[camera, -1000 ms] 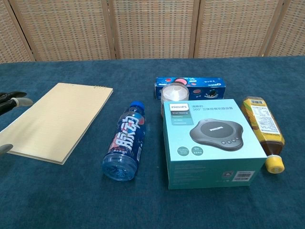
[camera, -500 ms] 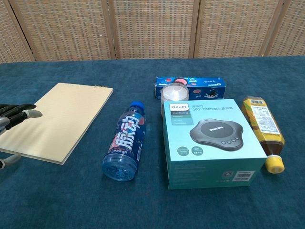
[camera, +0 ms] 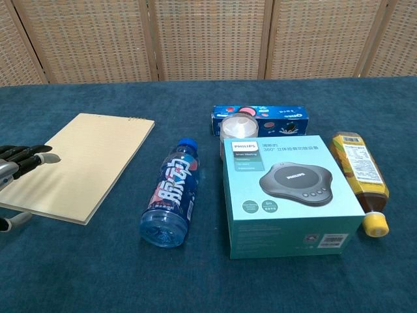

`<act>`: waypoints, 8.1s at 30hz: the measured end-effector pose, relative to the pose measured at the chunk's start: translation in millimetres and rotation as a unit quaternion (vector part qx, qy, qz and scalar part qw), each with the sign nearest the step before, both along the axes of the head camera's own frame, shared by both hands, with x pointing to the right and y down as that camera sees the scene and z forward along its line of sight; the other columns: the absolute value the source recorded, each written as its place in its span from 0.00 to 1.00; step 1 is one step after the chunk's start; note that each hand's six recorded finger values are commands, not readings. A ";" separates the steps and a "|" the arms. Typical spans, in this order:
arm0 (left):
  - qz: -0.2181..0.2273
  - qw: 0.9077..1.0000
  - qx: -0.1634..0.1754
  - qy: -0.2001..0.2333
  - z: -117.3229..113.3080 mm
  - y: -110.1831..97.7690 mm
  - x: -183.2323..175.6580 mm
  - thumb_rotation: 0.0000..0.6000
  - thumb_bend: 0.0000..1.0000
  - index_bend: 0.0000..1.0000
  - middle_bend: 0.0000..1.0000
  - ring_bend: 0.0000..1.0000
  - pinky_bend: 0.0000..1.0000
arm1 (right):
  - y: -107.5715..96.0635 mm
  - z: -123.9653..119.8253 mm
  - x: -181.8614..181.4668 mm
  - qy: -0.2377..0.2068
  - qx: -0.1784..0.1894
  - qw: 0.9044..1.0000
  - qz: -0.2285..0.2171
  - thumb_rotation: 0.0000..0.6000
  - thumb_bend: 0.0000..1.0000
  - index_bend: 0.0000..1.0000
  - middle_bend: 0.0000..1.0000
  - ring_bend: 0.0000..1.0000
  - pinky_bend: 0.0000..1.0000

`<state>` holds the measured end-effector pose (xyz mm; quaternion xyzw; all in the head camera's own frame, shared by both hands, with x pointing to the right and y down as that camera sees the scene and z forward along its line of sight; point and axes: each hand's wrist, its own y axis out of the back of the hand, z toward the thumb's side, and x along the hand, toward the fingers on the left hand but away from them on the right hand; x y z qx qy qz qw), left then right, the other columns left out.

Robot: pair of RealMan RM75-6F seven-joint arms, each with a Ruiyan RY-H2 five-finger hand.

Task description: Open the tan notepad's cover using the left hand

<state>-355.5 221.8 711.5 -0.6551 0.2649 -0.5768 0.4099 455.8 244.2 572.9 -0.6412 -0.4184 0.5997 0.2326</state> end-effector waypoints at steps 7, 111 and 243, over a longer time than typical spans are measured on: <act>-0.001 1.000 0.002 0.000 2.2 -2.3 2.7 1.00 0.34 0.00 0.00 0.00 0.00 | -1.0 0.4 -0.4 -0.001 0.005 1.000 -0.001 1.00 0.05 0.03 0.00 0.00 0.00; -0.003 0.998 0.031 -0.046 39.4 -91.1 40.8 1.00 0.58 0.00 0.00 0.00 0.00 | -7.9 -0.9 -5.5 -0.017 0.020 1.000 0.009 1.00 0.05 0.03 0.00 0.00 0.00; 0.017 0.997 0.074 -0.016 -37.0 40.6 25.5 1.00 0.72 0.80 0.00 0.00 0.00 | -13.9 -6.3 -9.5 -0.033 0.042 0.998 0.023 1.00 0.05 0.03 0.00 0.00 0.00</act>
